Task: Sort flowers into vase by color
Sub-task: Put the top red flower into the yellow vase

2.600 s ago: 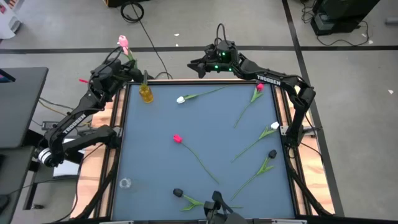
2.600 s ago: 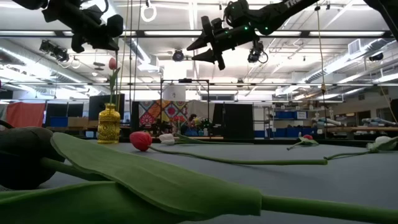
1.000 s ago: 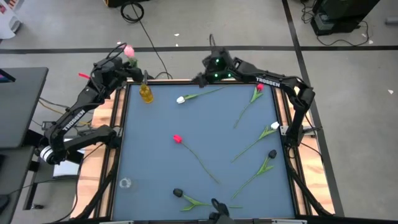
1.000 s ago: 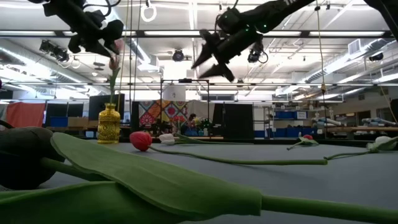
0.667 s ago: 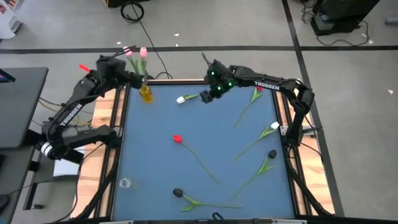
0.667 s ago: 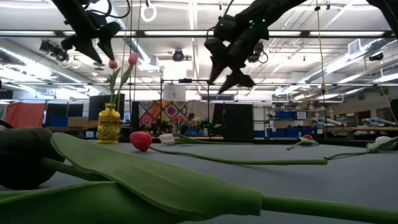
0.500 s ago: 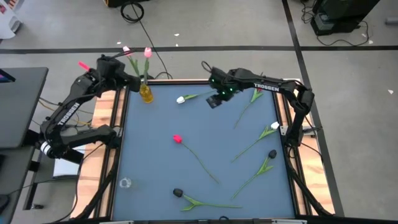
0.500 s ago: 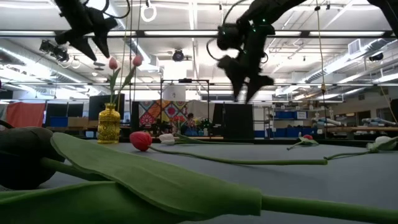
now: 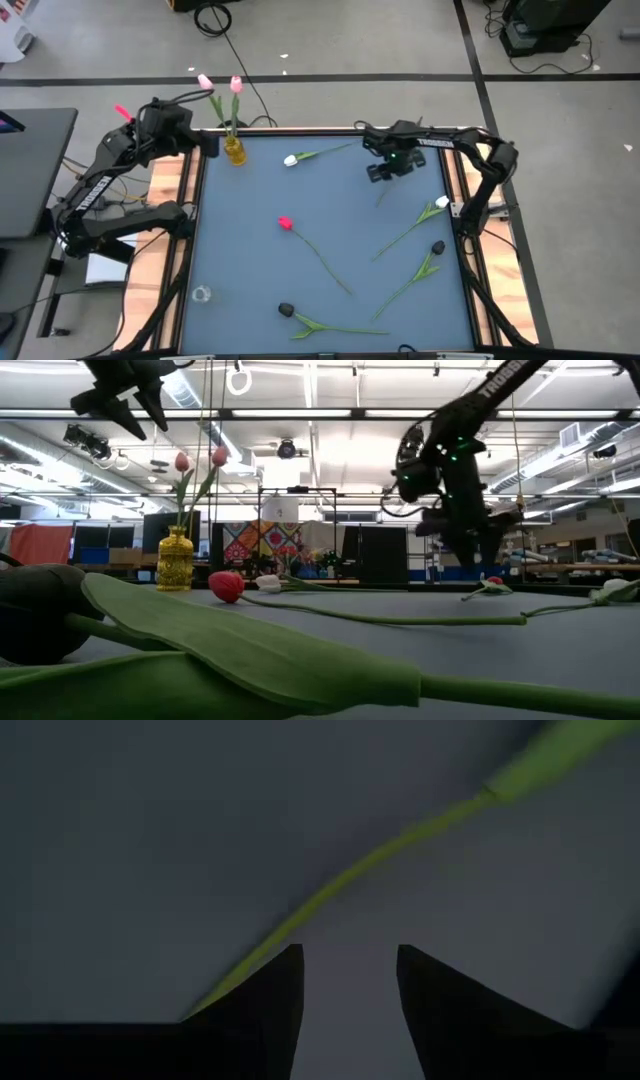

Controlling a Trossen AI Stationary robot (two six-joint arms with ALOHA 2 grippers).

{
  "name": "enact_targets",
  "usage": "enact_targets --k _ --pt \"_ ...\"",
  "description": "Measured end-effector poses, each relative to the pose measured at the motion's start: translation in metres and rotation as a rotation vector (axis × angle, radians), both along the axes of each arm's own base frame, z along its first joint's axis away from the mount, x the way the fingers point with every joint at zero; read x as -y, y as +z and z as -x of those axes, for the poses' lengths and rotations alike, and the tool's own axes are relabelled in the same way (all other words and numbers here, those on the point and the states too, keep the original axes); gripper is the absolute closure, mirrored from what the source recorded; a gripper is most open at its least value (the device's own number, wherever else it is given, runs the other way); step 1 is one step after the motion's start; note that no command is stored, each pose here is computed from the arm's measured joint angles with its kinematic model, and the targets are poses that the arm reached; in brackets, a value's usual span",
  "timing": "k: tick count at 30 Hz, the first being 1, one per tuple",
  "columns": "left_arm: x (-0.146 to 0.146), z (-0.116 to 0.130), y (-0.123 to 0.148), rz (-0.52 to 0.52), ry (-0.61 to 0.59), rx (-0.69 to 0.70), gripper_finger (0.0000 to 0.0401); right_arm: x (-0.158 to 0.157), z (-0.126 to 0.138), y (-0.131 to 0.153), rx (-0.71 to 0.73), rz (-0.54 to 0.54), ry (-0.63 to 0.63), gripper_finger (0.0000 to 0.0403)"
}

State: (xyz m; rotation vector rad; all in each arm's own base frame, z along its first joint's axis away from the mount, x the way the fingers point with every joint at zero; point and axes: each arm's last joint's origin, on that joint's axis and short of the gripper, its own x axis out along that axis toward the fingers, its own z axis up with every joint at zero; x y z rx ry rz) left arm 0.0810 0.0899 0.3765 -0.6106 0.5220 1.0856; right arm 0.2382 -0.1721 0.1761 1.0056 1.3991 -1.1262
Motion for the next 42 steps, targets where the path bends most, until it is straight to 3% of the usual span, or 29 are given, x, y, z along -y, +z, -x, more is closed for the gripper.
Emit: enact_targets --k 11,19,25,34,36,42 --pt "-0.005 -0.016 -0.006 0.027 -0.070 -0.052 0.0175 0.014 0.038 -0.015 0.164 0.182 -0.453 0.0234" --pt "-0.006 -0.020 -0.007 0.029 -0.096 -0.070 0.0184 0.018 0.048 -0.030 0.150 0.331 -0.604 0.0234" --pt "-0.006 -0.021 -0.007 0.027 -0.095 -0.072 0.0196 0.024 0.044 -0.036 0.180 0.378 -0.599 0.0259" --pt "-0.008 -0.025 -0.008 0.026 -0.107 -0.067 0.0215 0.025 0.037 -0.043 0.180 0.364 -0.529 0.0374" --pt "-0.006 -0.028 -0.007 0.024 -0.114 -0.052 0.0219 0.026 0.027 -0.036 0.254 0.376 -0.456 0.0391" --pt "-0.006 -0.047 -0.011 0.037 -0.229 -0.029 0.0227 0.027 -0.010 0.003 0.583 0.451 -0.260 0.0386"
